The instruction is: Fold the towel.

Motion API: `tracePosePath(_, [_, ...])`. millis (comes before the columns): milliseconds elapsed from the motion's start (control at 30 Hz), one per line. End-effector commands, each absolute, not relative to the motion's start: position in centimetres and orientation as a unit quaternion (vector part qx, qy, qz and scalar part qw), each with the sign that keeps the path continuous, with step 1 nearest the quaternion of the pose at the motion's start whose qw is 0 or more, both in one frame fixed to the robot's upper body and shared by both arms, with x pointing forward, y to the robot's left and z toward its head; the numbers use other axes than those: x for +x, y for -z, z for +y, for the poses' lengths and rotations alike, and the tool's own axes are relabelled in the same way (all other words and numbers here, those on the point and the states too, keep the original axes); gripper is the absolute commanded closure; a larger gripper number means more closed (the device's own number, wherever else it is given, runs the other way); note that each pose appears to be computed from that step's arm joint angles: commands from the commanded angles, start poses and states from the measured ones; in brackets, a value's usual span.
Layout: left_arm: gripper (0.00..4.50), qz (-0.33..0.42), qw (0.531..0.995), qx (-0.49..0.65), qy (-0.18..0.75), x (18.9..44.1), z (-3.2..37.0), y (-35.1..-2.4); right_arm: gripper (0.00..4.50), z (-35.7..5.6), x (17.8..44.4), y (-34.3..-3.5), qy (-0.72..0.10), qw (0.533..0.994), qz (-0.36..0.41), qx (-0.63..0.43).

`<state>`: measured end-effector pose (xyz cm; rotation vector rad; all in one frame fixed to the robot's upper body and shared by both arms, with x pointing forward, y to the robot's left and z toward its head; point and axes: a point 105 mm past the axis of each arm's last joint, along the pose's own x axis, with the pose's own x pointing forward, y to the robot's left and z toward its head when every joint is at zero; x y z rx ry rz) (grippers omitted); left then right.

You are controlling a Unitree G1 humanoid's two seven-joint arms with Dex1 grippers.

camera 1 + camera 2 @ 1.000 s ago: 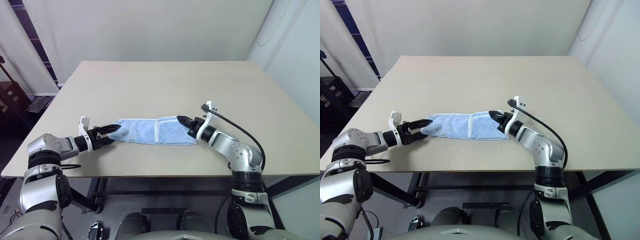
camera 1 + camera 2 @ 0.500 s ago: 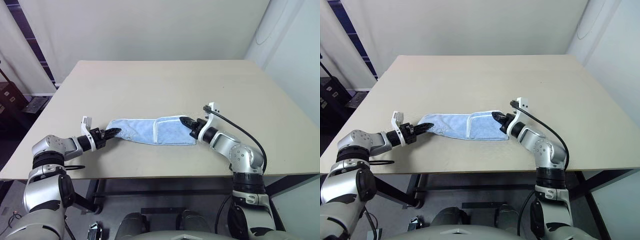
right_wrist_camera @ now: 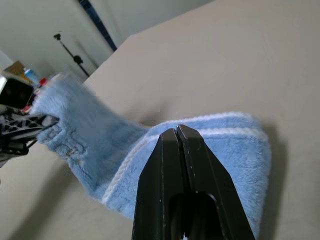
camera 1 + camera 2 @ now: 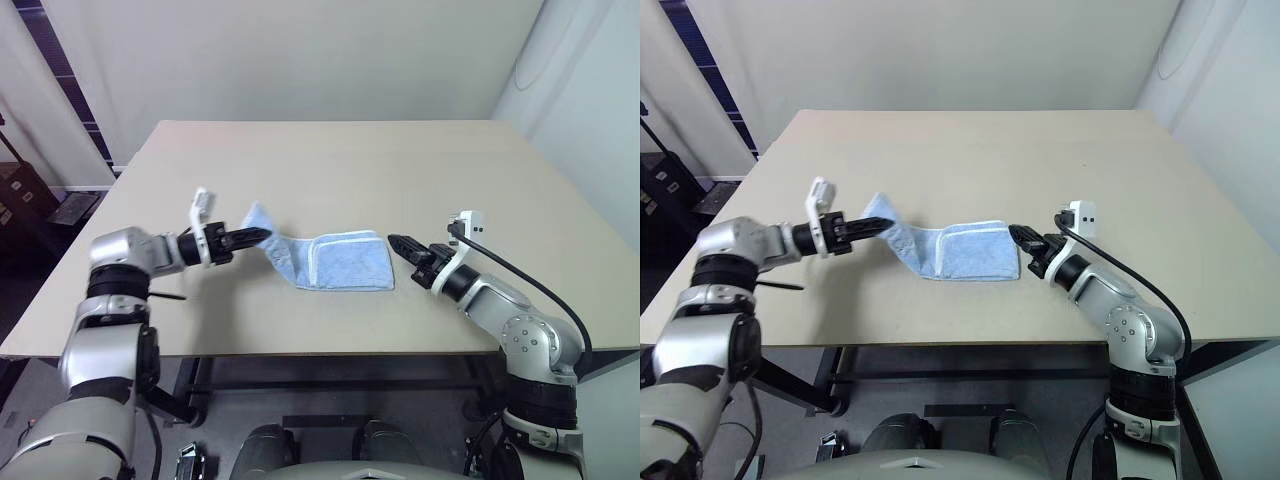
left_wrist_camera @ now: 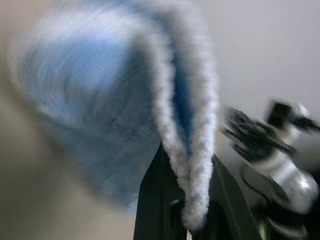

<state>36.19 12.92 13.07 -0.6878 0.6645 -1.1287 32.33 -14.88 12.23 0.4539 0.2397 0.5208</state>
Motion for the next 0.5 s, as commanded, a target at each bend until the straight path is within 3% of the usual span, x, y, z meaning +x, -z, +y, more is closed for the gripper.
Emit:
tracePosePath(33, [4.47,0.312,0.699,-0.239,0.598,35.0,9.4,-13.9,4.5,-16.1,32.1,-13.2,-0.223,0.951,0.094,0.193])
tracePosePath(200, [4.47,0.321,0.674,-0.206,0.632,35.2,5.6,-13.1,4.5,-16.9,32.2,-13.0,-0.186,0.958,0.09,0.2])
tracePosePath(500, [4.47,0.322,0.698,-0.2,0.608,36.4,0.4,-10.7,4.5,-18.9,31.4,-12.2,-0.122,0.964,0.092,0.218])
